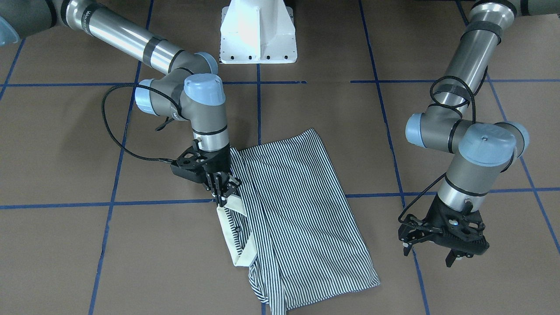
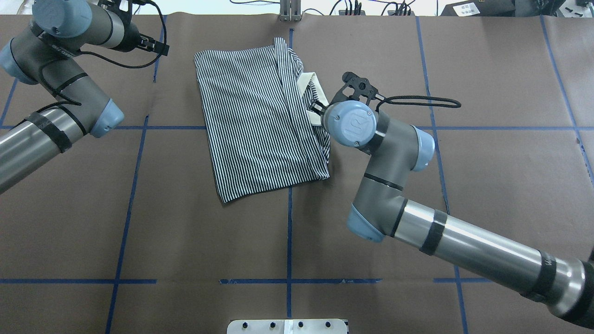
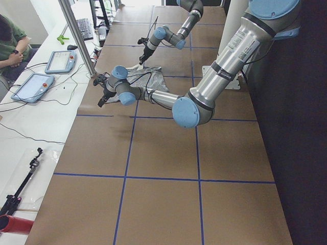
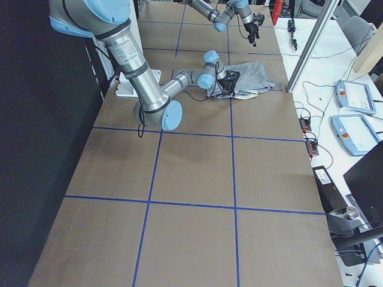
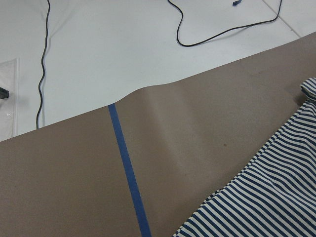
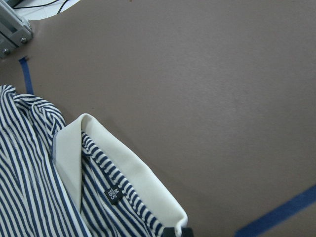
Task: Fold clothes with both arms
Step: 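Push the collar corner with the right gripper to straighten the shirt, then move both grippers to the shirt's edge nearest the robot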
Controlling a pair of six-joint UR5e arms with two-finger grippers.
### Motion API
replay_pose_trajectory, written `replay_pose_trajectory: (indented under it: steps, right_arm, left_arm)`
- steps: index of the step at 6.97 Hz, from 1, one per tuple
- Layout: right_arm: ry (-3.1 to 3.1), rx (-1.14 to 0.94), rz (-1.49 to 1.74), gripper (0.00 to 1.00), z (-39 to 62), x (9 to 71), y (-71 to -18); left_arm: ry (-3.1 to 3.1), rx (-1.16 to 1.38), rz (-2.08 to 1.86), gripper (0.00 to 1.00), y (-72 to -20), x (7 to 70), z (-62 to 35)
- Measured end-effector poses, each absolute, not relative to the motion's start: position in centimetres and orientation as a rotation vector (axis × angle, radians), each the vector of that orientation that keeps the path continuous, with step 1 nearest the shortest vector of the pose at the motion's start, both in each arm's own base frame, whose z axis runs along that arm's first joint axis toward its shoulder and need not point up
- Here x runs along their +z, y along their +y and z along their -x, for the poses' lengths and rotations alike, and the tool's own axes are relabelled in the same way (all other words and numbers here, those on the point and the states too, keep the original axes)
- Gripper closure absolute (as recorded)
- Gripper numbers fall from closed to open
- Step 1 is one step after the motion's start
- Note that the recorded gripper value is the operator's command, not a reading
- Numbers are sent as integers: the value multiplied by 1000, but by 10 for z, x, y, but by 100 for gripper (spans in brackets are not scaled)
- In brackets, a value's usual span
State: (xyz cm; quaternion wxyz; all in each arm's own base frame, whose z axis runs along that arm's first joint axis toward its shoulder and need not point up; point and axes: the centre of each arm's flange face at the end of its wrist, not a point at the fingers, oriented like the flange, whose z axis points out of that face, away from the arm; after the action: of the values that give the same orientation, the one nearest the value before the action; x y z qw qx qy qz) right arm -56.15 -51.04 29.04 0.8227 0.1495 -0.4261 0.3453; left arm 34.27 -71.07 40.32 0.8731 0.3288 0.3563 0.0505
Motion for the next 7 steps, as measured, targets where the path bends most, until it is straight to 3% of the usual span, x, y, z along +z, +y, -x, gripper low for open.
replay_pose_trajectory:
  steps: [1, 2, 3, 7]
  right_arm:
    - [-910, 718, -335, 100, 548, 308, -475]
    - [-910, 705, -344, 92, 538, 320, -453]
    - [-904, 697, -349, 1, 533, 328, -443]
    - [-834, 506, -395, 0, 502, 332, -425]
  left_arm:
    - [748, 108, -690, 0, -709, 401, -344]
    - [754, 105, -692, 0, -708, 398, -345]
    - [762, 99, -692, 0, -706, 395, -347]
    - [844, 131, -679, 0, -667, 380, -356]
